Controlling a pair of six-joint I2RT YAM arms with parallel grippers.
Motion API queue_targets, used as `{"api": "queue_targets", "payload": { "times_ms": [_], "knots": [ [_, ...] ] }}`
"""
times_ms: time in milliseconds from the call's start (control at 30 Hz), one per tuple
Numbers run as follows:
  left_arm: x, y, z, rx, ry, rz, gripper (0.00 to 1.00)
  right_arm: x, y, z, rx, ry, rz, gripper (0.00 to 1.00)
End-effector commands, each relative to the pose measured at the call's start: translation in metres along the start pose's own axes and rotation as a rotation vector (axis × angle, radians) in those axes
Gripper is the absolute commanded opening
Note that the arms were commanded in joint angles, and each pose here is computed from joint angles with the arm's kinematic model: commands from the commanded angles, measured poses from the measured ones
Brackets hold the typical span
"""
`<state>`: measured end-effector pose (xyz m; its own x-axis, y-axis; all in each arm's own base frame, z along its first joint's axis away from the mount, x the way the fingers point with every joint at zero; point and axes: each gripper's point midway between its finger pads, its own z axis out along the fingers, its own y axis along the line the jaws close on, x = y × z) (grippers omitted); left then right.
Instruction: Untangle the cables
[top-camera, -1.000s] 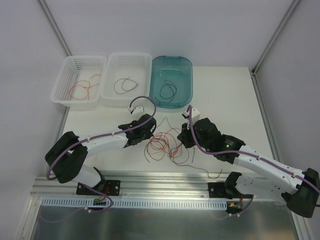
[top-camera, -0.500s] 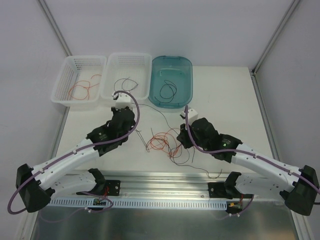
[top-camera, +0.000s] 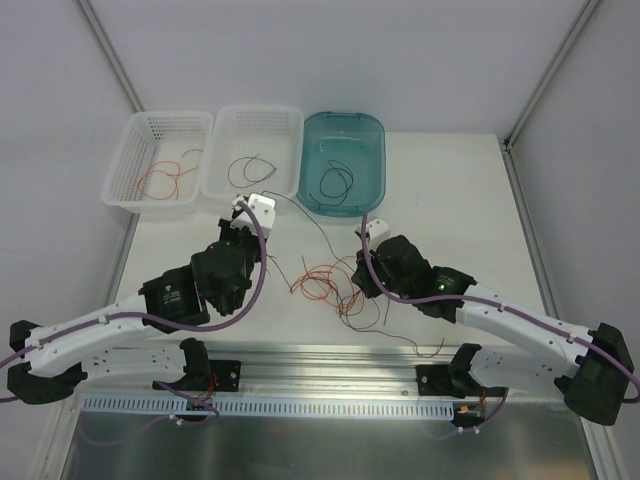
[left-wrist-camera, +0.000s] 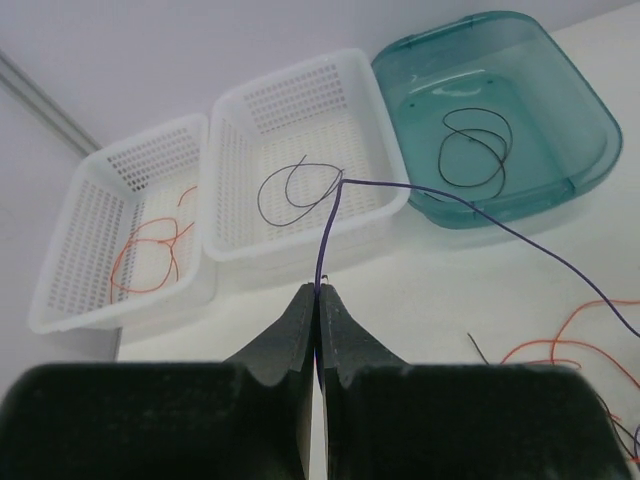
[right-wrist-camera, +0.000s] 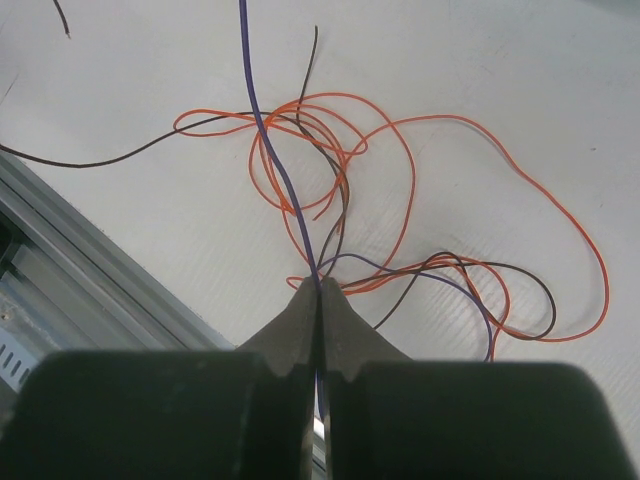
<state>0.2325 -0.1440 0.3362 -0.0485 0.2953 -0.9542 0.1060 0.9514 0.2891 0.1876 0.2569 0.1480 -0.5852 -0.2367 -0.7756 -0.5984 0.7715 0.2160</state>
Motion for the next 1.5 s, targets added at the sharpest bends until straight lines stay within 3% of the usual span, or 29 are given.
{"api": "queue_targets", "payload": {
  "times_ms": [0,67,100,200,433,533,733,900,967,1033,1067,1133,1300,1467],
  "knots": [
    [-0.047,0.014,-0.018,0.006,-0.071,0.033,0.0,-0.021,0.007,-0.002,-0.019,-0.058,0.013,0.01],
    [-0.063,-0.005,-0.028,0.113,-0.113,0.024,0.0,-0.019,0.006,-0.002,-0.015,-0.058,0.015,0.01],
    [-0.075,-0.027,-0.035,0.249,-0.159,-0.01,0.0,-0.019,0.004,-0.001,-0.009,-0.059,0.015,0.01],
    [-0.065,-0.055,-0.041,0.393,-0.18,0.005,0.01,-0.019,0.004,0.0,-0.005,-0.059,0.016,0.01],
    [0.032,-0.004,0.01,-0.114,0.112,0.323,0.0,-0.019,0.002,-0.003,0.0,-0.062,0.01,0.01],
    [0.064,0.02,0.022,-0.217,0.226,0.403,0.0,-0.019,0.002,-0.003,0.0,-0.062,0.019,0.01],
    [0.109,0.022,0.042,-0.181,0.365,0.463,0.0,-0.016,0.004,-0.002,-0.007,-0.053,0.028,0.01],
    [0.145,-0.007,0.048,-0.046,0.488,0.279,0.0,-0.014,0.014,0.002,-0.058,-0.037,0.027,0.01],
    [0.146,-0.015,0.047,-0.019,0.495,0.222,0.0,-0.017,0.019,0.005,-0.074,-0.025,0.026,0.1],
    [0.145,-0.024,0.046,0.027,0.496,0.185,0.0,-0.014,0.019,0.012,-0.063,0.001,0.031,0.27],
    [0.14,-0.025,0.046,0.037,0.49,0.167,0.0,-0.019,0.021,0.012,-0.07,-0.011,0.037,0.4],
    [0.137,-0.028,0.042,0.065,0.487,0.134,0.0,-0.026,0.029,0.015,-0.102,-0.028,0.04,0.52],
    [0.128,-0.033,0.035,0.108,0.478,0.053,0.0,-0.049,0.073,0.014,-0.27,-0.058,0.006,0.54],
    [0.128,-0.037,0.032,0.128,0.485,0.009,0.0,-0.061,0.127,0.029,-0.477,-0.077,0.111,0.54]
  ]
}}
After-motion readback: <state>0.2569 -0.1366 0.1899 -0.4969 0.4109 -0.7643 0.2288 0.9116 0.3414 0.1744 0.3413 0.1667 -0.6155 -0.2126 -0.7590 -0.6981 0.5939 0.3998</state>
